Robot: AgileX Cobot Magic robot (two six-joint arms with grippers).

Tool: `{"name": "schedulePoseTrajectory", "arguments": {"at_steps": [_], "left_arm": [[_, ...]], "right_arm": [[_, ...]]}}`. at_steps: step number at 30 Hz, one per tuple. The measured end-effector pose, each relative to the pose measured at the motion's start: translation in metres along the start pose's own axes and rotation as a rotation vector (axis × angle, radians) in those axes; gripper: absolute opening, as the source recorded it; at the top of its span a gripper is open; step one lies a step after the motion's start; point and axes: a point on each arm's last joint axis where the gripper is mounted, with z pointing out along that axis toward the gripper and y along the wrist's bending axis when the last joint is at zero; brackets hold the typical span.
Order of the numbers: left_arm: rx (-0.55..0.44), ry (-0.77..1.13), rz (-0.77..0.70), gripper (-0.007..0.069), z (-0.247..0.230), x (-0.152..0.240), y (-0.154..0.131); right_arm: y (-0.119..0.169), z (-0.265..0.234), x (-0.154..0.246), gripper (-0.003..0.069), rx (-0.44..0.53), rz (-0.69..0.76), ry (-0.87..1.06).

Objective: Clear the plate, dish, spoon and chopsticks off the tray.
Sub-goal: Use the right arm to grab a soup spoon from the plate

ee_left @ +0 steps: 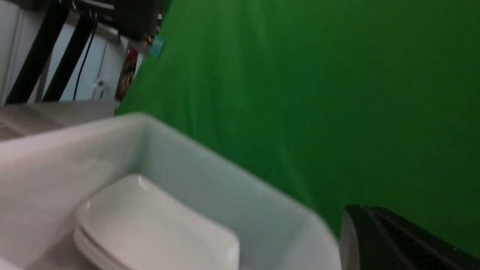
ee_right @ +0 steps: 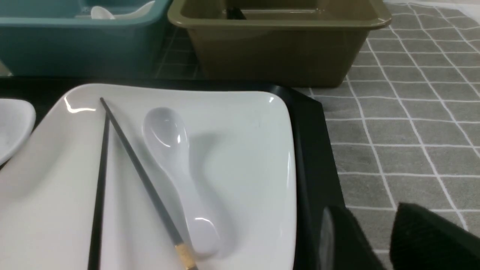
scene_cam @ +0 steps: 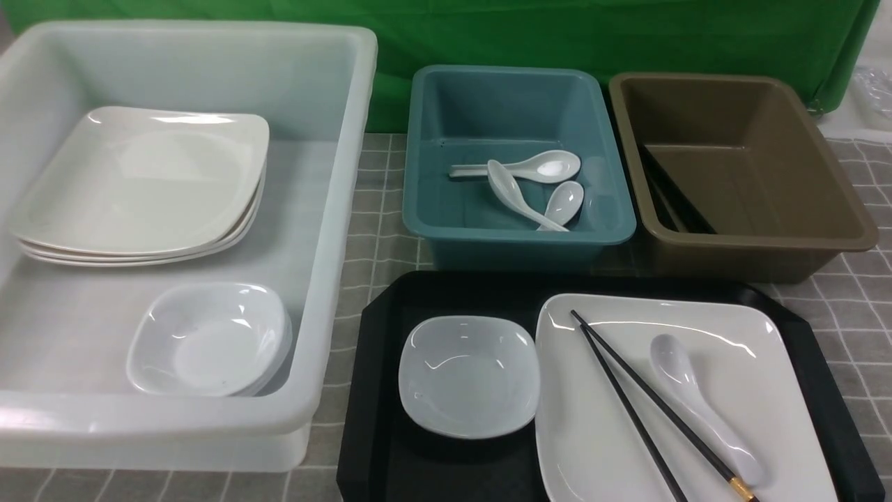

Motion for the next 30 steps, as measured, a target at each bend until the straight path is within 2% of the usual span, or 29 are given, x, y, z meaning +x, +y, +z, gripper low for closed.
{"name": "schedulePoseTrajectory", "arguments": {"at_steps": [2, 5, 6, 7, 8, 9, 10, 13, 16, 19, 20, 21, 25, 30], "left_arm": [[0.010, -0.048, -0.020, 0.0003, 0.000, -0.004, -0.001], [0.009, 0.021, -0.065, 0.0003, 0.004, -0.008, -0.007], [-0.008, 0.110, -0.035, 0.0003, 0.010, -0.011, -0.013], [-0.005, 0.114, -0.023, 0.0003, 0.012, -0.014, -0.015], [-0.041, 0.231, 0.025, 0.0003, 0.022, -0.018, -0.021], [-0.040, 0.235, 0.028, 0.0003, 0.022, -0.020, -0.023], [-0.073, 0.338, 0.084, 0.0003, 0.034, -0.023, -0.027], [-0.087, 0.564, 0.206, 0.0003, 0.061, -0.029, -0.040], [-0.019, 0.698, 0.232, 0.0003, 0.078, -0.031, -0.055], [0.150, 0.862, 0.287, 0.0003, 0.102, -0.019, -0.081], [0.152, 0.865, 0.292, 0.0003, 0.102, -0.020, -0.081], [0.212, 0.910, 0.315, 0.0003, 0.108, -0.013, -0.090], [0.307, 0.995, 0.342, 0.0003, 0.112, 0.002, -0.104], [0.369, 1.011, 0.387, 0.0003, 0.110, 0.006, -0.110]], "right_arm": [[0.000, 0.000, 0.000, 0.0240, 0.000, 0.000, 0.000], [0.000, 0.000, 0.000, 0.0240, 0.000, 0.000, 0.000], [0.000, 0.000, 0.000, 0.0240, -0.008, -0.003, -0.001], [0.001, 0.000, 0.000, 0.0240, -0.012, -0.004, 0.001], [0.002, 0.000, 0.000, 0.0240, -0.030, -0.009, 0.001], [0.002, 0.000, 0.000, 0.0240, -0.032, -0.010, 0.001], [0.002, 0.000, 0.000, 0.0241, -0.043, -0.013, 0.002], [0.003, 0.000, 0.000, 0.0240, -0.052, -0.016, 0.002], [0.003, 0.000, 0.000, 0.0240, -0.052, -0.016, 0.002], [0.003, 0.000, 0.000, 0.0240, -0.052, -0.016, -0.003], [0.003, 0.000, 0.000, 0.0240, -0.052, -0.016, -0.003], [0.003, 0.000, -0.001, 0.0240, -0.051, -0.009, -0.015], [0.004, -0.001, -0.010, 0.0240, -0.072, 0.228, -0.107], [0.002, -0.004, -0.027, 0.0240, -0.119, 0.524, -0.280]]}}
